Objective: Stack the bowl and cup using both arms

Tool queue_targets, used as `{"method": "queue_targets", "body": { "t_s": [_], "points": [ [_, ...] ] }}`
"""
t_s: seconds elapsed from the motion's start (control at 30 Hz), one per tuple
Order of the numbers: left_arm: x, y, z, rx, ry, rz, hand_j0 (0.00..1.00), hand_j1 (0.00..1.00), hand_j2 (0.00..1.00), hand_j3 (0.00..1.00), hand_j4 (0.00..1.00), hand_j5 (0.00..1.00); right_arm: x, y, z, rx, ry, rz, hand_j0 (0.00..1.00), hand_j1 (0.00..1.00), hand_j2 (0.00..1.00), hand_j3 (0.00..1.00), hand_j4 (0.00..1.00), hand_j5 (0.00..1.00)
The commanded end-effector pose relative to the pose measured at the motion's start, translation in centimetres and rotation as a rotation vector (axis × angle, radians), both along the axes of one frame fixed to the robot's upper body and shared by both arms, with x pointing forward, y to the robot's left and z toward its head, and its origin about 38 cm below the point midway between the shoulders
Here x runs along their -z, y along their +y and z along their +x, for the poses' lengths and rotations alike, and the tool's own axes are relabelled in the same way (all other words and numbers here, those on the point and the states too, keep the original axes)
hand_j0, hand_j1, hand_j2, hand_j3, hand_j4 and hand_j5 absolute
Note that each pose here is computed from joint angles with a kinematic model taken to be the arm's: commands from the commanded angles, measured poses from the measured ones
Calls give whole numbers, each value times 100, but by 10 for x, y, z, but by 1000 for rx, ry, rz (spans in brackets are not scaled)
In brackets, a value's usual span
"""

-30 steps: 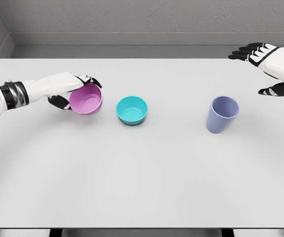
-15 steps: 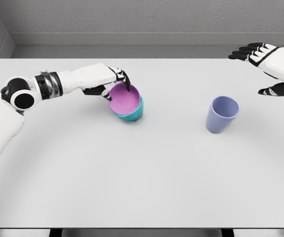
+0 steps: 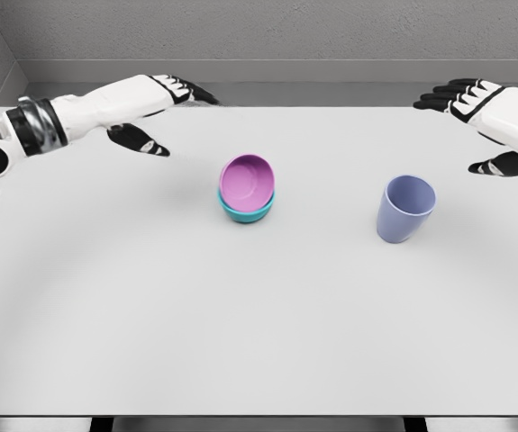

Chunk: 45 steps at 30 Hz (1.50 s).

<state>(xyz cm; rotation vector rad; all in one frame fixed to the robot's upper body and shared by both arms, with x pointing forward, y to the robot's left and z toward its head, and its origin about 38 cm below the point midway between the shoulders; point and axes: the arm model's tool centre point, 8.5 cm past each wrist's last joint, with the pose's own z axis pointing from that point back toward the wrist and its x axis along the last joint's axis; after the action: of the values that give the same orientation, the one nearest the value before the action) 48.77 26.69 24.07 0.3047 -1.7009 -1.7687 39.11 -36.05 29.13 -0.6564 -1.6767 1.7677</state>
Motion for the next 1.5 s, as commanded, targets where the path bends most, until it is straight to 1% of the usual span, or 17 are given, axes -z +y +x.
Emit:
{"method": "queue_targets", "body": {
  "t_s": [0.0, 0.03, 0.07, 0.1, 0.13, 0.17, 0.2, 0.23, 0.57, 0.7, 0.73, 0.77, 0.9, 1.03, 1.17, 1.3, 1.47],
  "points": [
    [-20, 61, -7, -91, 1, -20, 100, 100, 100, 100, 100, 100, -1, 0, 0, 1, 1, 4, 100, 100, 100, 100, 100, 100],
    [-12, 80, -12, -133, 27, -38, 100, 100, 100, 100, 100, 100, -1, 0, 0, 1, 1, 4, 100, 100, 100, 100, 100, 100],
    [6, 122, -20, -237, 77, -54, 100, 100, 100, 100, 100, 100, -1, 0, 0, 1, 1, 4, 100, 100, 100, 100, 100, 100],
    [28, 142, -31, -285, 132, -40, 100, 100, 100, 100, 100, 100, -1, 0, 0, -2, 0, 4, 100, 100, 100, 100, 100, 100],
    [41, 159, -38, -324, 169, -27, 100, 100, 100, 100, 100, 100, -1, 0, 0, -2, 0, 4, 100, 100, 100, 100, 100, 100],
    [64, 184, -52, -395, 226, -35, 100, 100, 100, 100, 100, 100, -1, 0, 0, -2, 0, 4, 100, 100, 100, 100, 100, 100],
    [60, 194, -57, -417, 217, -43, 100, 100, 100, 100, 100, 100, -1, 0, 0, -2, 0, 4, 100, 100, 100, 100, 100, 100],
    [64, 199, -61, -429, 227, -43, 100, 100, 100, 100, 100, 100, -1, 0, 0, -2, -2, 4, 100, 100, 100, 100, 100, 100],
    [59, 210, -64, -453, 218, -43, 100, 100, 100, 100, 100, 100, 1, 0, -1, -2, 4, 4, 100, 100, 100, 100, 100, 100],
    [58, 213, -65, -456, 220, -35, 100, 100, 100, 100, 100, 100, 19, 2, -4, -6, 60, -7, 100, 100, 100, 100, 100, 100],
    [58, 213, -65, -456, 220, -35, 100, 100, 100, 100, 100, 100, 30, 2, -6, -12, 137, -70, 100, 100, 100, 100, 100, 100],
    [58, 212, -65, -455, 221, -36, 100, 100, 100, 100, 100, 100, 34, 2, -6, -15, 168, -99, 100, 100, 100, 100, 100, 100],
    [61, 210, -65, -451, 226, -30, 100, 100, 100, 100, 100, 100, 36, 1, -6, -12, 189, -120, 100, 100, 100, 100, 100, 100],
    [62, 177, -58, -373, 203, -42, 100, 100, 100, 100, 100, 100, 34, 2, -5, -21, 233, -183, 100, 100, 100, 100, 100, 100],
    [66, 170, -57, -358, 213, -42, 100, 100, 100, 100, 100, 100, 36, 1, 7, -5, 276, -207, 100, 100, 100, 100, 100, 100],
    [69, 166, -57, -351, 216, -47, 100, 100, 100, 100, 100, 100, 43, -2, 10, 3, 328, -238, 100, 100, 100, 100, 100, 100],
    [69, 165, -56, -350, 217, -47, 100, 100, 100, 100, 100, 100, 41, 9, 21, -16, 321, -237, 100, 100, 100, 100, 100, 100]
  ]
}}
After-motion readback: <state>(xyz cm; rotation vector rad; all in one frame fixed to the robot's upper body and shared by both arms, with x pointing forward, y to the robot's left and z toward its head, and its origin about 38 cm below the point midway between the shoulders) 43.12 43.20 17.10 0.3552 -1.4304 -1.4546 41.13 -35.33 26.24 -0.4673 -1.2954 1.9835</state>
